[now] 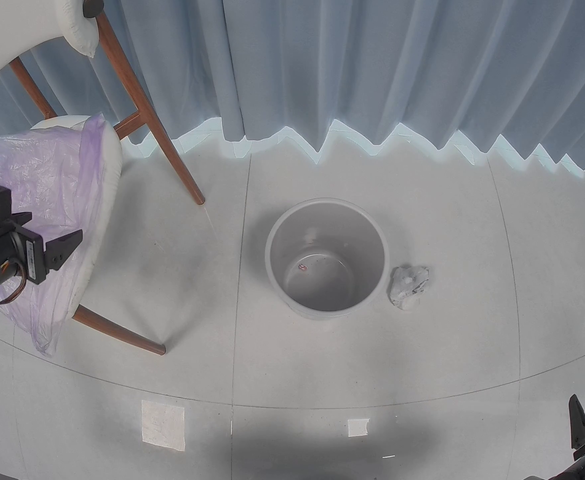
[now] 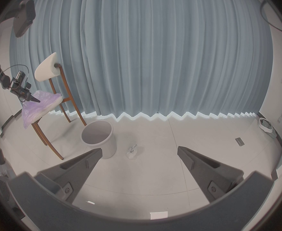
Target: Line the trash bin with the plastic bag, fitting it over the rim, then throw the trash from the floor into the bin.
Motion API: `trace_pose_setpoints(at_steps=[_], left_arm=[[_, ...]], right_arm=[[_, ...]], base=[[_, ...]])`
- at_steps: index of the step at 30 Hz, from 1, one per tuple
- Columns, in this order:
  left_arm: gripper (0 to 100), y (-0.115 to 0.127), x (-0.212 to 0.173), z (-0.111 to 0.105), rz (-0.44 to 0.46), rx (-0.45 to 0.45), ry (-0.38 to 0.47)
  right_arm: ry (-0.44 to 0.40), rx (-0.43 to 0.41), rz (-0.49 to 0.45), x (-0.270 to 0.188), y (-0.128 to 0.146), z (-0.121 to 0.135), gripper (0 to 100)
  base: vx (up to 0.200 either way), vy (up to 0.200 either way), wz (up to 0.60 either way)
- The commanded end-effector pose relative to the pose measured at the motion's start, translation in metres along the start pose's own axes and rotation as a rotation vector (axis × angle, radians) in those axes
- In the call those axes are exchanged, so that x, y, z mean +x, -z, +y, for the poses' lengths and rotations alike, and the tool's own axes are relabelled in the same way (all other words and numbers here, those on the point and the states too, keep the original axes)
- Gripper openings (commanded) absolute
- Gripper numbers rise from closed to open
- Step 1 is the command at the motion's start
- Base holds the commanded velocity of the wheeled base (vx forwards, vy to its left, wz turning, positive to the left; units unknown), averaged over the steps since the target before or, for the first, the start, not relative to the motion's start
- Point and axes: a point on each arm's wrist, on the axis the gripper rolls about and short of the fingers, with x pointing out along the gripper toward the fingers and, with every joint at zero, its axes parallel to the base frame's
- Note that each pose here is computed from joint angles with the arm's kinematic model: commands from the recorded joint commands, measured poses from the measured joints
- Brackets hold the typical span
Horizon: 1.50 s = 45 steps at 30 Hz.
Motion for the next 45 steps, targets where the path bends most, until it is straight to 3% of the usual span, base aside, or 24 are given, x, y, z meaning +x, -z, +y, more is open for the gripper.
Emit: trace_pose_setpoints(at_steps=[1, 15, 16, 26, 30, 36, 38, 40, 45], left_arm=[[100, 0.007, 0.047, 0.000, 0.072, 0.022, -0.008], [100, 0.015, 0.071, 0.000, 0.090, 0.022, -0.029], [0, 0.014, 0.071, 0.000, 0.084, 0.023, -0.030], [0, 0.017, 0.065, 0.013, 0.083, 0.005, -0.073], [0, 0.007, 0.046, 0.013, 0.020, 0.005, -0.064], [0, -0.024, 0.009, 0.014, -0.161, -0.024, -0.004], [0, -0.040, -0.001, 0.003, -0.252, -0.085, 0.152], [0, -0.048, -0.006, -0.005, -0.292, -0.105, 0.248], [0, -0.062, -0.009, -0.023, -0.340, -0.092, 0.390]], right_arm=[[0.001, -0.001, 0.002, 0.000, 0.005, 0.000, 100], [-0.001, -0.001, 0.002, 0.000, 0.005, 0.000, 100], [-0.001, -0.001, 0.002, 0.000, 0.005, 0.000, 100], [-0.001, -0.001, 0.002, 0.000, 0.005, 0.000, 100], [-0.001, -0.001, 0.002, 0.000, 0.005, 0.000, 100], [-0.001, -0.001, 0.002, 0.000, 0.005, 0.000, 100], [-0.001, -0.001, 0.002, 0.000, 0.005, 0.000, 100], [-0.001, -0.001, 0.002, 0.000, 0.005, 0.000, 100], [-0.001, -0.001, 0.002, 0.000, 0.005, 0.000, 100]], base=[[0.000, 0.000, 0.00], [0.000, 0.000, 0.00], [0.000, 0.000, 0.00], [0.000, 0.000, 0.00], [0.000, 0.000, 0.00], [0.000, 0.000, 0.00], [0.000, 0.000, 0.00], [0.000, 0.000, 0.00], [0.000, 0.000, 0.00]])
